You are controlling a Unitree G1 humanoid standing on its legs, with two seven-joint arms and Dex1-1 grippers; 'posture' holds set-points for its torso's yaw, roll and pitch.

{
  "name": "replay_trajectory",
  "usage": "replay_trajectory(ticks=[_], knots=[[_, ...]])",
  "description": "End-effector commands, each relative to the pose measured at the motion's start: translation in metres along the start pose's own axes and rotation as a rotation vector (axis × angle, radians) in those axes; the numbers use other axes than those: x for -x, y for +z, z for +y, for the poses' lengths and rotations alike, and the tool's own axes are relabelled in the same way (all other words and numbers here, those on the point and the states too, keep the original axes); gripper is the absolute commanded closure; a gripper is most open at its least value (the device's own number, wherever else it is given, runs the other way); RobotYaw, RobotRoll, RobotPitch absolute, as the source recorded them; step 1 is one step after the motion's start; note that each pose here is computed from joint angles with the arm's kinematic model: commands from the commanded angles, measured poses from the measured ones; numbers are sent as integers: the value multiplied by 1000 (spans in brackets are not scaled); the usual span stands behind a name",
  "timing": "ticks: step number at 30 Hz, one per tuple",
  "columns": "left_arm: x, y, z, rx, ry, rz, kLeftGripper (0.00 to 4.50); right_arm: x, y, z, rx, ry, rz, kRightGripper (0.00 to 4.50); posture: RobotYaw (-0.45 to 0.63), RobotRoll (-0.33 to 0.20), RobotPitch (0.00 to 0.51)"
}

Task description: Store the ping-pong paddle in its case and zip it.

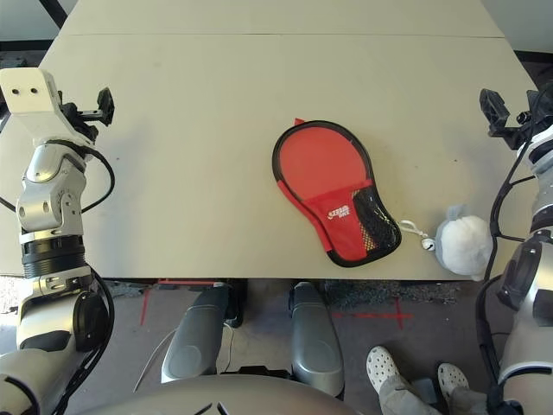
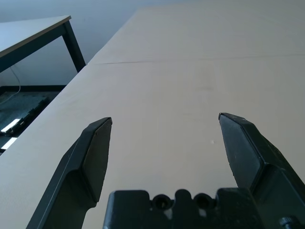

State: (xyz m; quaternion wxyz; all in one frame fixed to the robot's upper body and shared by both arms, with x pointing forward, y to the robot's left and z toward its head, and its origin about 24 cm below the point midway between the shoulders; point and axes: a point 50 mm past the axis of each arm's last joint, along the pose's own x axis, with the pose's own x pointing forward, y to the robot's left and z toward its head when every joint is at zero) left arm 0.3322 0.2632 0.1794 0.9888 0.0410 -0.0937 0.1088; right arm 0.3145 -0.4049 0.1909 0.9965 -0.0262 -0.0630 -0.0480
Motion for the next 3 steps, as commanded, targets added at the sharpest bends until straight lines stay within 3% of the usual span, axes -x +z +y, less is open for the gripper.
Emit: replay_trajectory(ticks=[1,3], knots=[[5,-11,3,-31,24,21,0,1,-3,0,2,-14,1,34,19,0,304],[6,-14,3,-31,28,26,0,-1,-4,2,0,-12,-1,34,21,0,311]])
